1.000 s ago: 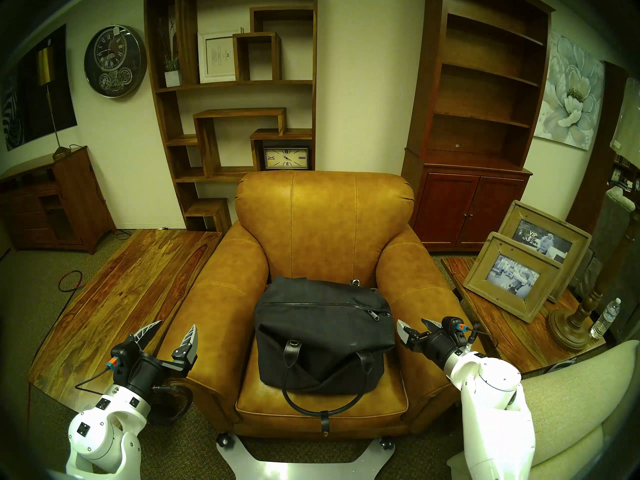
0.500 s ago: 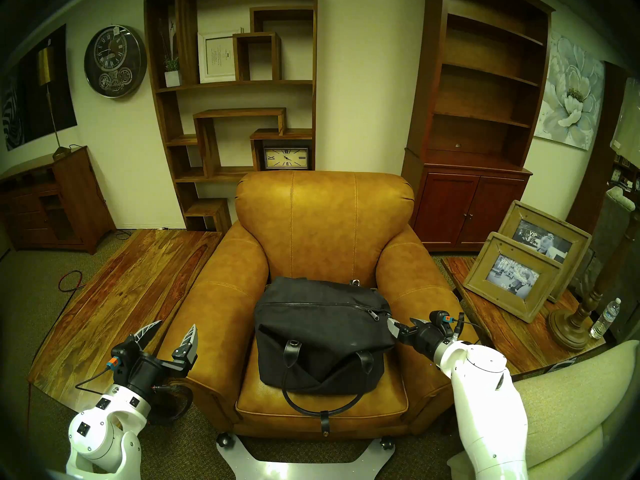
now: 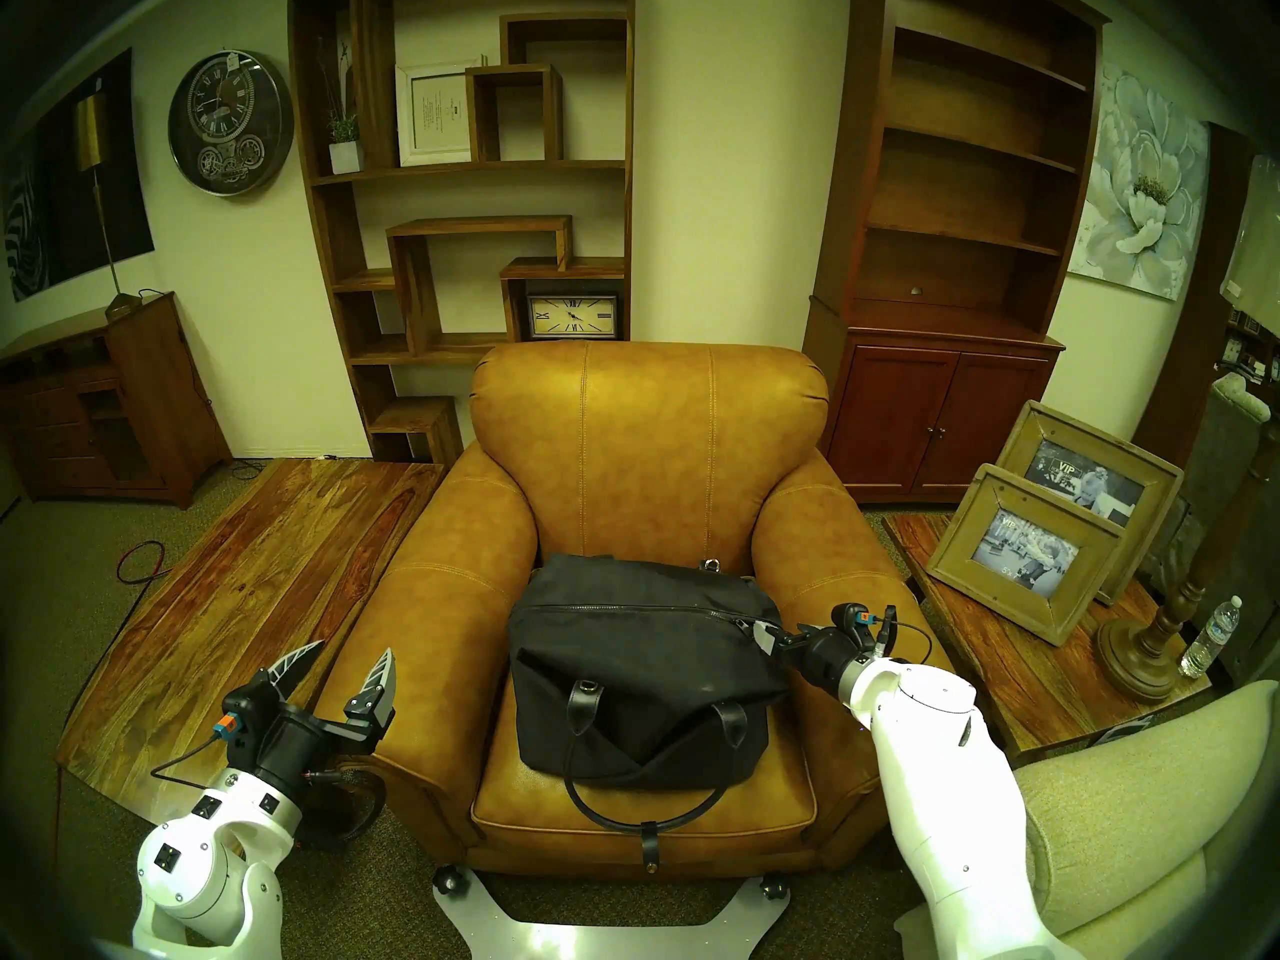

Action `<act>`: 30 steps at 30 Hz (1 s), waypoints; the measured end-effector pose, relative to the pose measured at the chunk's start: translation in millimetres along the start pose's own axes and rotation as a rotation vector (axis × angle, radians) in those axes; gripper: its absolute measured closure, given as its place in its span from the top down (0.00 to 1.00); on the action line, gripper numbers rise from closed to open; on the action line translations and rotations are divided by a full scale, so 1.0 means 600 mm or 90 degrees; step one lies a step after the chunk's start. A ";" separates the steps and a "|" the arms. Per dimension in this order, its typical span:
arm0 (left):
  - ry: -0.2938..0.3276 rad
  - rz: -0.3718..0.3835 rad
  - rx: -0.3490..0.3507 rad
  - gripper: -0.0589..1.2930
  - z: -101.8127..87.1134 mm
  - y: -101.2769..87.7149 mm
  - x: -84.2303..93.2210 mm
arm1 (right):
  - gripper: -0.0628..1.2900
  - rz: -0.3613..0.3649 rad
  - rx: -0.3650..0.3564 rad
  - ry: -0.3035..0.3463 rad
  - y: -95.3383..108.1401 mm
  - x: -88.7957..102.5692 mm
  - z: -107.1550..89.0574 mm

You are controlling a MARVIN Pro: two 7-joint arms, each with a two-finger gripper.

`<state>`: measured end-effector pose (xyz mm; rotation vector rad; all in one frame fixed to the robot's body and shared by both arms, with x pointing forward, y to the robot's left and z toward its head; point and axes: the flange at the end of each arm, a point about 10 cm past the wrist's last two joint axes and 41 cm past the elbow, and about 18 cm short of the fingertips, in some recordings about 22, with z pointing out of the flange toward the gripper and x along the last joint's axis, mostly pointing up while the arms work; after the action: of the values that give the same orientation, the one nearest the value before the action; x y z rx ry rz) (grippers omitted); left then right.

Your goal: Open a bag with a zipper

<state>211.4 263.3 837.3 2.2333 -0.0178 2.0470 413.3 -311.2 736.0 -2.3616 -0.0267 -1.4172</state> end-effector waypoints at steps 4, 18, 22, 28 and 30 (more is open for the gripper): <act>0.000 0.000 0.000 0.98 0.000 0.000 0.000 | 0.95 0.013 -0.003 -0.009 0.005 0.001 0.016; 0.000 0.000 0.000 0.98 0.000 0.000 0.000 | 0.95 0.022 -0.002 -0.081 0.007 -0.003 0.072; 0.000 0.000 0.000 0.98 0.000 0.000 0.000 | 0.95 0.004 -0.001 -0.096 0.009 0.002 0.085; 0.000 0.000 0.000 0.98 0.000 0.000 0.000 | 0.95 -0.028 -0.002 -0.111 0.016 0.008 0.096; 0.000 0.000 0.000 0.98 0.000 0.000 0.000 | 0.95 -0.036 -0.001 -0.112 0.018 0.010 0.096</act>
<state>211.3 263.3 837.6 2.2328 -0.0177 2.0477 467.4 -303.0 714.0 -2.4977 -0.1413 -1.2298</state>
